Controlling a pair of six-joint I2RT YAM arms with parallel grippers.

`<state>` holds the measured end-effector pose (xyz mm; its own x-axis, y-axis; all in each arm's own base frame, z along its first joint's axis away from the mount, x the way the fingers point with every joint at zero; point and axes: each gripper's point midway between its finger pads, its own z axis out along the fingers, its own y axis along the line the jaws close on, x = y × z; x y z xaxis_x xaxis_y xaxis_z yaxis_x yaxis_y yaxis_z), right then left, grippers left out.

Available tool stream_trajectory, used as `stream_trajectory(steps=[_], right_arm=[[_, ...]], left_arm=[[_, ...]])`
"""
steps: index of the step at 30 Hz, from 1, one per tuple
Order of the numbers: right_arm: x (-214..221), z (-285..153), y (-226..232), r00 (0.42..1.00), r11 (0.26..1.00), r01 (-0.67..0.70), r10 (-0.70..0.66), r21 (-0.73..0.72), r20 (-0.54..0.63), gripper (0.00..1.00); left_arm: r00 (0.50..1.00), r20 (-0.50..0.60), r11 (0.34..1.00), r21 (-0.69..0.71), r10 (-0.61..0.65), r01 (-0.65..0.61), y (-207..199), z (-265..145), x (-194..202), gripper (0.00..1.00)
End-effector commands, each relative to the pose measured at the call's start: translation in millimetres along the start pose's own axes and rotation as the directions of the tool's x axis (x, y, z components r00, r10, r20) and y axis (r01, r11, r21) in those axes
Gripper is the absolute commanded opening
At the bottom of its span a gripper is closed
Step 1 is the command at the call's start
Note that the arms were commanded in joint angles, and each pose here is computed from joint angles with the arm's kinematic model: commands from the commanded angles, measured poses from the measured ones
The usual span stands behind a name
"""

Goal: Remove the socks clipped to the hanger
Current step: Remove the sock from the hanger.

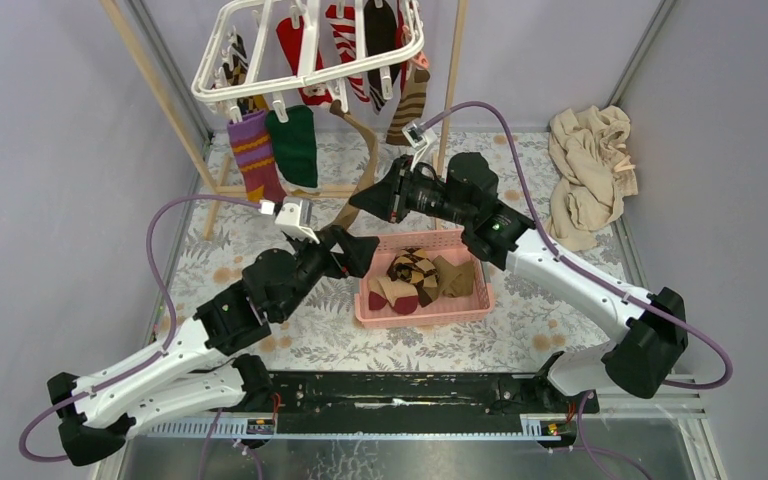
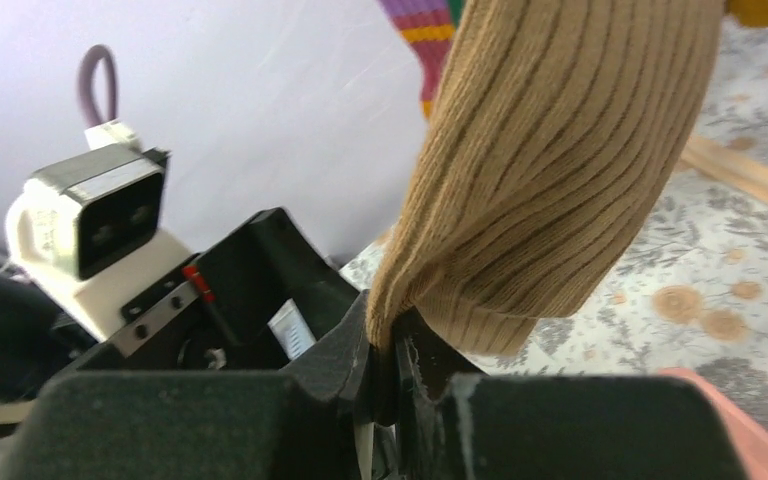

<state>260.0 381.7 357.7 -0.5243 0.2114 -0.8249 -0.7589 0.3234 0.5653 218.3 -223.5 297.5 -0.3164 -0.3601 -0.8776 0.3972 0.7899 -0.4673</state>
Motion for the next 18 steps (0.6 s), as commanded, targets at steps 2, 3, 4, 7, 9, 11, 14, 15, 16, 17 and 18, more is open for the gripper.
stream_trajectory(steps=[2, 3, 4, 7, 9, 11, 14, 15, 16, 17, 18], right_arm=[[-10.6, -8.8, 34.3, 0.999, 0.985, -0.042, 0.040, -0.165, -0.014, 0.14], [-9.4, -9.5, 34.0, 0.999, 0.985, -0.048, 0.046, -0.168, -0.020, 0.14], [-8.4, -10.3, 33.5, 0.998, 0.984, -0.058, 0.054, -0.171, -0.027, 0.14], [-8.2, -12.6, 26.6, 0.997, 0.985, -0.070, 0.066, -0.158, -0.034, 0.14], [-8.8, -14.4, 21.0, 0.997, 0.986, -0.079, 0.074, -0.148, -0.038, 0.15], [-10.7, -15.8, 14.5, 0.996, 0.988, -0.085, 0.081, -0.129, -0.039, 0.16], [-15.1, -16.5, 5.9, 0.996, 0.991, -0.086, 0.083, -0.101, -0.039, 0.22], [-15.8, -16.2, 3.0, 0.996, 0.993, -0.083, 0.080, -0.088, -0.043, 0.23], [-17.2, -15.6, -0.9, 0.996, 0.994, -0.080, 0.076, -0.068, -0.047, 0.25], [-18.0, -15.2, -4.3, 0.996, 0.996, -0.070, 0.067, -0.050, -0.052, 0.28], [-18.8, -14.8, -6.2, 0.997, 0.998, -0.059, 0.057, -0.035, -0.058, 0.29]], left_arm=[[0.999, 0.051, 1.000, 0.000, 0.019, -0.019, -0.8, 8.5, -8.7, 0.98], [0.998, 0.052, 1.000, -0.010, 0.025, -0.024, 0.8, 9.6, -8.4, 0.98], [0.998, 0.056, 0.999, -0.023, 0.028, -0.027, 3.2, 10.5, -8.3, 0.97], [0.997, 0.070, 0.998, -0.047, 0.043, -0.040, 6.9, 10.8, -12.4, 0.71], [0.996, 0.073, 0.997, -0.056, 0.055, -0.050, 6.6, 10.7, -17.2, 0.50], [0.995, 0.075, 0.995, -0.072, 0.068, -0.062, 5.7, 11.2, -24.0, 0.29], [0.993, 0.062, 0.990, -0.104, 0.100, -0.093, 5.5, 14.3, -30.3, 0.09], [0.992, 0.056, 0.988, -0.116, 0.109, -0.102, 5.7, 15.0, -32.4, 0.02], [0.992, 0.051, 0.985, -0.130, 0.119, -0.112, 5.5, 16.2, -35.6, 0.00], [0.990, 0.042, 0.982, -0.144, 0.131, -0.124, 5.8, 17.7, -37.1, 0.00], [0.989, 0.035, 0.978, -0.157, 0.142, -0.134, 5.4, 18.6, -40.2, 0.00]])
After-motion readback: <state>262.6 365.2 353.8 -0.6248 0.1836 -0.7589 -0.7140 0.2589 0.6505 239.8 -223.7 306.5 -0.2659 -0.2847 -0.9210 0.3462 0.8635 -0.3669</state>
